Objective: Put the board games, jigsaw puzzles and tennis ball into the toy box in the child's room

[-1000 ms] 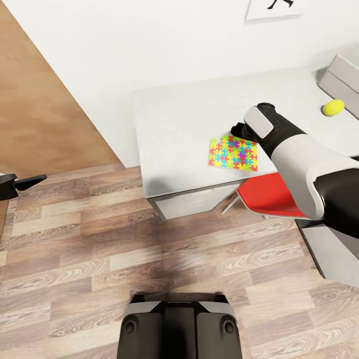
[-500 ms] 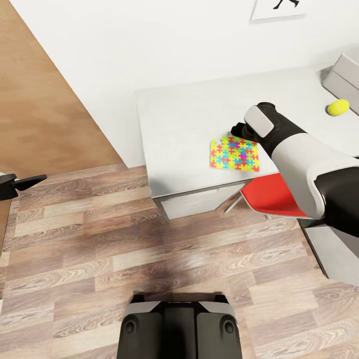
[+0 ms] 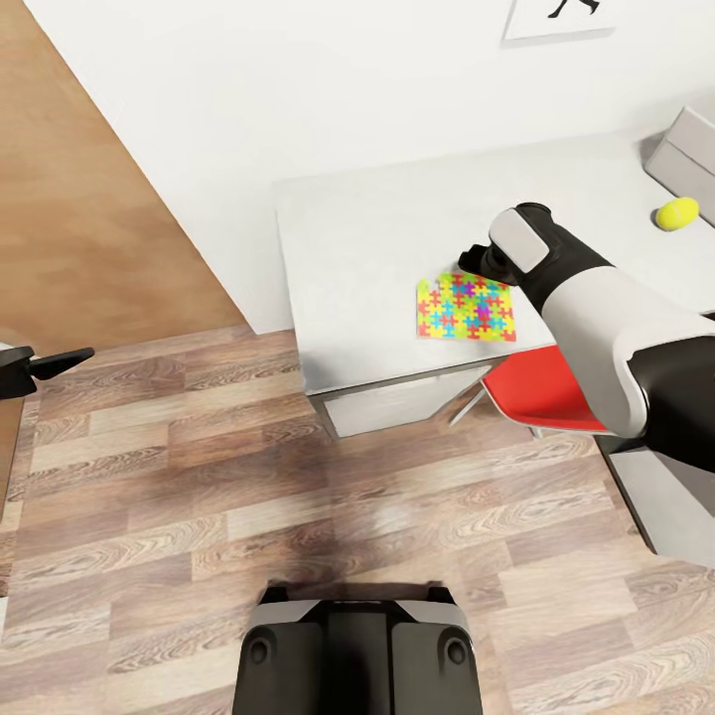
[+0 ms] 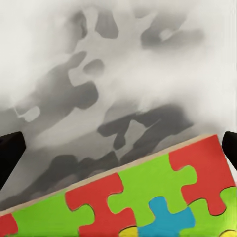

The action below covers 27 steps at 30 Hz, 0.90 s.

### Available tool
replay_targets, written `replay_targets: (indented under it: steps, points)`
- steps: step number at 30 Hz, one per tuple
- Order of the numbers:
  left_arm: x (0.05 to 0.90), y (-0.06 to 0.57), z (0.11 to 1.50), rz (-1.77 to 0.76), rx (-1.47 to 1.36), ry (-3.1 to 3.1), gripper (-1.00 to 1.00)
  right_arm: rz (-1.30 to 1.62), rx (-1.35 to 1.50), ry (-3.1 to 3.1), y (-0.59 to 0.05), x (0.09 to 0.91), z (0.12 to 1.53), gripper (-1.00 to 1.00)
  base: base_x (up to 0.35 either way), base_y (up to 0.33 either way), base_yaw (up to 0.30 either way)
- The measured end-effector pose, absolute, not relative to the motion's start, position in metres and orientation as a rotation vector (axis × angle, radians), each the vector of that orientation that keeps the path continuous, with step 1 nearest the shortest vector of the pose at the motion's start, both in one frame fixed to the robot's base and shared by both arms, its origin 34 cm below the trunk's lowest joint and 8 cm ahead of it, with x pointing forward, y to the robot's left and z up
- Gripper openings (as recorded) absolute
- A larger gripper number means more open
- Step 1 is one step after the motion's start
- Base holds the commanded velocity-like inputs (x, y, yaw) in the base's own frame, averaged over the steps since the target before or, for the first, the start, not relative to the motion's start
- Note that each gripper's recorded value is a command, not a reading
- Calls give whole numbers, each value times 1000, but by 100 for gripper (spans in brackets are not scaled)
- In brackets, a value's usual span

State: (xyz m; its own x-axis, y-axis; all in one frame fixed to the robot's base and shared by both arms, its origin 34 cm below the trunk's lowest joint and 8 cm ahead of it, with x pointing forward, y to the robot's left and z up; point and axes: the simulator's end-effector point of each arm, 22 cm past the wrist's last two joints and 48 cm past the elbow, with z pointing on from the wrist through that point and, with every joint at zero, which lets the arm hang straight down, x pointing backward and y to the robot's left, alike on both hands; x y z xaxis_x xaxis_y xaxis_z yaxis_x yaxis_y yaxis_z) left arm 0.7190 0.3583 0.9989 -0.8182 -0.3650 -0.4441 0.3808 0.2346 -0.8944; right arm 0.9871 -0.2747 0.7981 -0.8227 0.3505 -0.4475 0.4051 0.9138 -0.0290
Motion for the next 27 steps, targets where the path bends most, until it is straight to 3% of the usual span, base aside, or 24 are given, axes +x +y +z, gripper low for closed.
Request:
replay_targets:
  steps: [27]
  points:
    - [719,358,998,-1640,13,1927,100,-103,497,2731,-256,976,797,100,0,1,0]
